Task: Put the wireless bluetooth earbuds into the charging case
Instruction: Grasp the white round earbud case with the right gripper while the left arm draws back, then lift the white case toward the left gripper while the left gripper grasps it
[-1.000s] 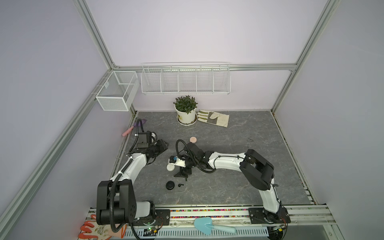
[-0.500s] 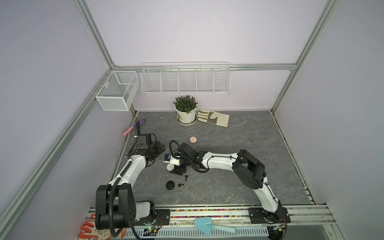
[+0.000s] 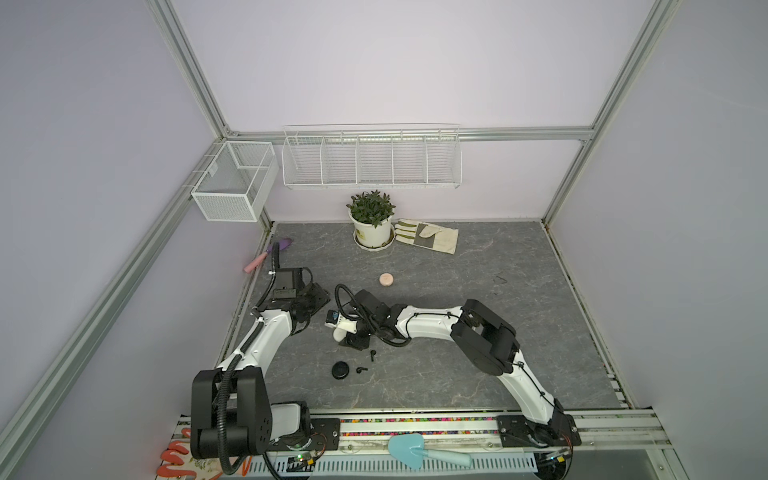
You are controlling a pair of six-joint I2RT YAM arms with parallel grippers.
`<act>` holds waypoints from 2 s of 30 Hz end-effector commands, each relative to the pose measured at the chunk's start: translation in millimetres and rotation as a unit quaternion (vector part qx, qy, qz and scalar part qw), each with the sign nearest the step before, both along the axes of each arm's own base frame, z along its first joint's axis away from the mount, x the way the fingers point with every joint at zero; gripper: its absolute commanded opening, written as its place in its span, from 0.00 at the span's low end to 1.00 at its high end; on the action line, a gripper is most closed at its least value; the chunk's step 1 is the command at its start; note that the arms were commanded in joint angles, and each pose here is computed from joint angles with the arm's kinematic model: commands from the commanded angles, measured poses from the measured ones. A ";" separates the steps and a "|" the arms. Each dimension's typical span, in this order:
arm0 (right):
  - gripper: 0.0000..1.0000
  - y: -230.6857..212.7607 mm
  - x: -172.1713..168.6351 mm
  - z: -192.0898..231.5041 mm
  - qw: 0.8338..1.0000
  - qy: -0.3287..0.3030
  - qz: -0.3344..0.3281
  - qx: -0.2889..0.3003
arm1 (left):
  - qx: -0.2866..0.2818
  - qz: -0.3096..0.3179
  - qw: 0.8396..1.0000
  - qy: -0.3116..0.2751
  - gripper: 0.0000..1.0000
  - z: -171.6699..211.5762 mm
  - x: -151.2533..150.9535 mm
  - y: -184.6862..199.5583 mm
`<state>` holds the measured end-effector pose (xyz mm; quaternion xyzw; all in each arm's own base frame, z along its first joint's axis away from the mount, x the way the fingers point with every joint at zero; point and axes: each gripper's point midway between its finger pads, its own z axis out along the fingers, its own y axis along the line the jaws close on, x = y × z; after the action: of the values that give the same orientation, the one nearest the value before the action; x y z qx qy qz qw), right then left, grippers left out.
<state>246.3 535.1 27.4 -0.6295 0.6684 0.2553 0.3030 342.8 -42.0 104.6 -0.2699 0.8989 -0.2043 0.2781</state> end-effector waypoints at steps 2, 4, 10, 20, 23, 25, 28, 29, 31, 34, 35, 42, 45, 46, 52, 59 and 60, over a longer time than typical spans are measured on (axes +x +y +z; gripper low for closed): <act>0.62 0.6 4.0 -11.8 1.000 0.008 -0.008 -0.011 | 0.003 0.000 1.000 0.002 0.58 -0.8 -2.4 2.7; 0.58 -0.1 4.2 -13.4 1.000 0.011 -0.008 -0.013 | 0.004 0.000 1.000 0.002 0.58 -0.4 -2.1 2.7; 0.47 -0.4 -0.7 -15.5 1.000 0.024 -0.002 -0.013 | 0.005 0.001 1.000 0.001 0.58 1.8 -1.2 3.2; 0.39 -1.6 -0.8 26.3 1.000 0.001 0.010 0.022 | 0.003 0.009 1.000 0.003 0.58 7.7 -3.6 5.5; 0.38 -7.8 1.6 61.8 0.998 -0.019 0.014 0.057 | 0.000 0.012 1.000 0.001 0.58 14.4 -6.3 6.9; 0.37 -16.0 4.0 80.0 0.997 -0.034 0.012 0.074 | -0.010 0.004 1.000 -0.005 0.57 20.0 -9.1 2.5; 0.37 -37.2 19.8 88.5 0.994 -0.051 -0.007 0.093 | -0.065 -0.050 0.996 -0.047 0.57 34.2 -12.9 -22.6; 0.37 -44.2 23.9 92.3 0.994 -0.055 -0.011 0.094 | -0.086 -0.069 0.991 -0.071 0.56 42.1 -12.8 -31.4; 0.37 -55.3 28.6 102.1 0.991 -0.075 -0.013 0.107 | -0.124 -0.097 0.982 -0.106 0.55 56.8 -13.7 -46.3; 0.37 -75.6 33.4 112.5 0.988 -0.092 -0.011 0.121 | -0.178 -0.170 0.958 -0.149 0.50 78.3 -21.1 -76.6; 0.38 -84.0 35.8 116.3 0.988 -0.096 -0.009 0.124 | -0.203 -0.203 0.944 -0.164 0.49 85.2 -27.0 -89.8; 0.37 -118.0 50.5 132.6 0.984 -0.125 -0.014 0.124 | -0.293 -0.291 0.889 -0.198 0.46 96.7 -51.6 -137.4; 0.37 -123.3 52.0 141.6 0.984 -0.124 -0.017 0.129 | -0.329 -0.308 0.869 -0.206 0.44 101.8 -61.8 -150.9; 0.37 -123.5 52.4 145.8 0.983 -0.128 -0.016 0.132 | -0.332 -0.312 0.867 -0.200 0.44 101.1 -62.4 -152.6; 0.37 -124.5 54.1 159.8 0.981 -0.141 -0.013 0.134 | -0.326 -0.333 0.864 -0.189 0.44 95.3 -66.8 -160.8; 0.37 -123.7 46.7 172.5 0.979 -0.138 -0.008 0.151 | -0.325 -0.341 0.861 -0.190 0.44 91.7 -64.4 -163.2; 0.37 -123.2 44.9 174.7 0.979 -0.138 -0.006 0.153 | -0.324 -0.339 0.862 -0.190 0.44 90.7 -63.8 -163.0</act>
<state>300.3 411.1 180.1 -0.5936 0.5989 0.2538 0.4739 277.8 -201.0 184.9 0.0003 0.7579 -0.6050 0.2440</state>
